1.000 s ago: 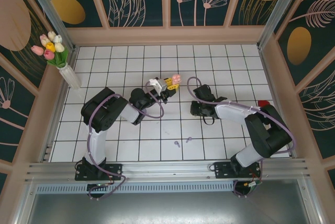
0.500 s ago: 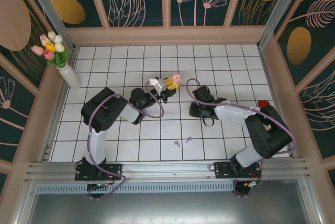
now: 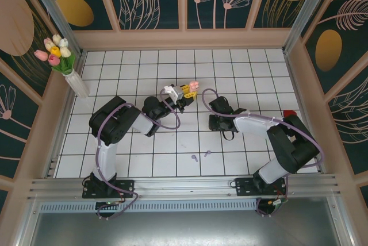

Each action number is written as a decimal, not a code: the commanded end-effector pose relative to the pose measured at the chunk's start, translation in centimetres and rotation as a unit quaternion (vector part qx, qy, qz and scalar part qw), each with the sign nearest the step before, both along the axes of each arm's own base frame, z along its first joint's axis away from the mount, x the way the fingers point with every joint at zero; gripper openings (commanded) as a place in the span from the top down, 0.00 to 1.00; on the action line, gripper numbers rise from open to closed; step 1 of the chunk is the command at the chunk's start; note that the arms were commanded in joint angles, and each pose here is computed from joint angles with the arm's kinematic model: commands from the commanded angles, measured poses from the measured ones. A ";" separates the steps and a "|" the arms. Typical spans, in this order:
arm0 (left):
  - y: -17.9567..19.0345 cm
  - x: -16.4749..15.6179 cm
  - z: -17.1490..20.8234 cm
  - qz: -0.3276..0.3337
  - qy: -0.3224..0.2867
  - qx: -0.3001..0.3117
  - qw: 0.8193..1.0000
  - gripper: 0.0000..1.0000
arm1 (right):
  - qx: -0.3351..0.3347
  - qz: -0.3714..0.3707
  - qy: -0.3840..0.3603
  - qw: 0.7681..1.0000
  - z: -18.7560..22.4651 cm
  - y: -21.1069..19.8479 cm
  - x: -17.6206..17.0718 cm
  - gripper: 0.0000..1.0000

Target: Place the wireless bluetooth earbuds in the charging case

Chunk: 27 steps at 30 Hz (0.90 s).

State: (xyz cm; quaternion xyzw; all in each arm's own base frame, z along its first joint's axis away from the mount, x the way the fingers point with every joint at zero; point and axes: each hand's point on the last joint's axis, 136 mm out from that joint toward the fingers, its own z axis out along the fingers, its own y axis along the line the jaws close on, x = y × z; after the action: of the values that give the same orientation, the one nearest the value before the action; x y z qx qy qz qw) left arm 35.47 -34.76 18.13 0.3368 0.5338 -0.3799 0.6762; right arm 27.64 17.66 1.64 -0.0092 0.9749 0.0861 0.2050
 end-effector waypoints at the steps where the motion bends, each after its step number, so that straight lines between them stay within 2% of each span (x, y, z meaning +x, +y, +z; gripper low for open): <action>1: 1.0 -1.4 5.9 -0.004 -0.102 -0.077 0.992 1.00 | -0.021 -0.006 0.016 1.000 -1.0 -0.4 -0.5 0.72; 7: 1.0 -1.4 5.9 -0.005 -0.100 -0.077 0.992 1.00 | -0.020 -0.006 0.013 1.000 -1.0 -0.2 -0.2 0.76; 27: 0.9 -1.4 6.1 -0.007 -0.101 -0.077 0.992 1.00 | 0.017 -0.006 0.012 1.000 0.3 1.1 0.2 0.72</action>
State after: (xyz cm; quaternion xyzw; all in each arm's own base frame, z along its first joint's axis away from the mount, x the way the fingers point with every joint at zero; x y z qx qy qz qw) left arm 35.50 -34.79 18.26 0.3366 0.5325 -0.3802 0.6772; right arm 27.96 18.22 1.74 -0.0028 0.9748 0.0929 0.2030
